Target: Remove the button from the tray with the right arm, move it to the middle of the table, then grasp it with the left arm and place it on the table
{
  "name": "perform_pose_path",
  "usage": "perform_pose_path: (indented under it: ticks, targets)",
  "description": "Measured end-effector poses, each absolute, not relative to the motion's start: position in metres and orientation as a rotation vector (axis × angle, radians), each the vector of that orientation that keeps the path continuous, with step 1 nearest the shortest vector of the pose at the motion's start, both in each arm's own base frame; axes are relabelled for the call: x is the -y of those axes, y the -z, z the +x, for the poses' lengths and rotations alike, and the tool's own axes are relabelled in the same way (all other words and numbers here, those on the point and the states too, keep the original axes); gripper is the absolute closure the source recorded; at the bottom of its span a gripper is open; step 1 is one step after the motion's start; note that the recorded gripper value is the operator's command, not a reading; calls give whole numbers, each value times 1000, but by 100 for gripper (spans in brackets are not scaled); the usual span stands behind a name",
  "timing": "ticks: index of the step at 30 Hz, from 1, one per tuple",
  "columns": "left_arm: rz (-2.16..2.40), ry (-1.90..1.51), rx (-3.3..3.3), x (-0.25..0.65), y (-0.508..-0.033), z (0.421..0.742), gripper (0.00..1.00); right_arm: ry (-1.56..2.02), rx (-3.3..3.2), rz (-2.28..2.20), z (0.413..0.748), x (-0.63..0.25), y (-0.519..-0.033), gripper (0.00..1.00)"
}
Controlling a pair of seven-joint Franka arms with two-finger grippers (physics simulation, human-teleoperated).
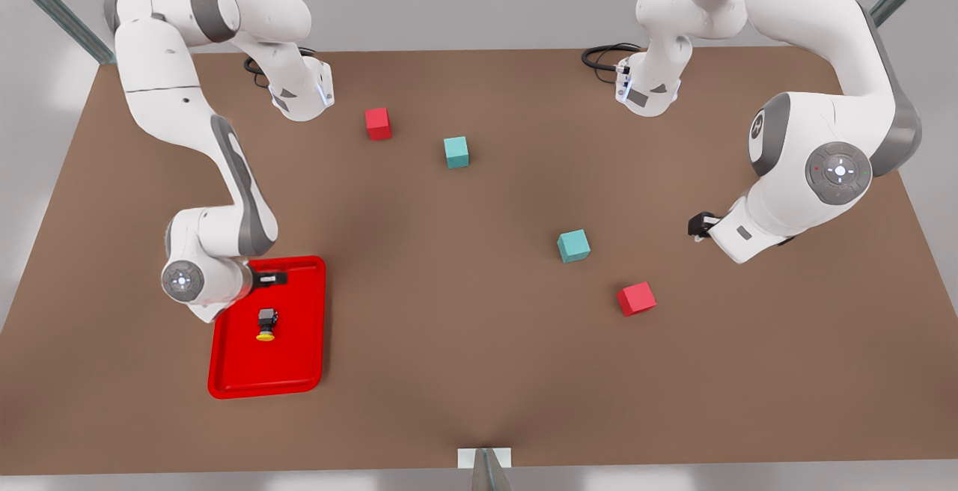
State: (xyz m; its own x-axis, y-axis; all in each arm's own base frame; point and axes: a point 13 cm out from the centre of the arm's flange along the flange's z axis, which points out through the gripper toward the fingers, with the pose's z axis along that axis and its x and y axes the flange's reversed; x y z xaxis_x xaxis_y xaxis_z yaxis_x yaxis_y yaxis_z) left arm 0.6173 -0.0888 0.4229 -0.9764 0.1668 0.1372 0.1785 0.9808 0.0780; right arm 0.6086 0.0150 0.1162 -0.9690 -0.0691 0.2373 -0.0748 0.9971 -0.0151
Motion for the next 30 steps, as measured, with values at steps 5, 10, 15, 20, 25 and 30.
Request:
perform_pose_path:
  ticks: [5,10,15,20,25,30]
  targets:
    - [-263,135,2997,89,-422,617,0,-26,3079,126,653,-7,-61,0]
    - [-266,134,2996,90,-422,617,0,-19,3184,131,673,0,-56,0]
    - [-270,135,2990,91,-417,618,0,-9,3212,142,675,-3,-45,0]
    - [-269,136,2988,91,-416,619,0,-3,3226,141,677,-3,-41,23]
    - [-269,137,2988,91,-416,619,0,-1,3232,146,678,-3,-42,54]
    - [-269,138,2984,92,-413,619,0,5,3234,171,681,-5,-46,59]
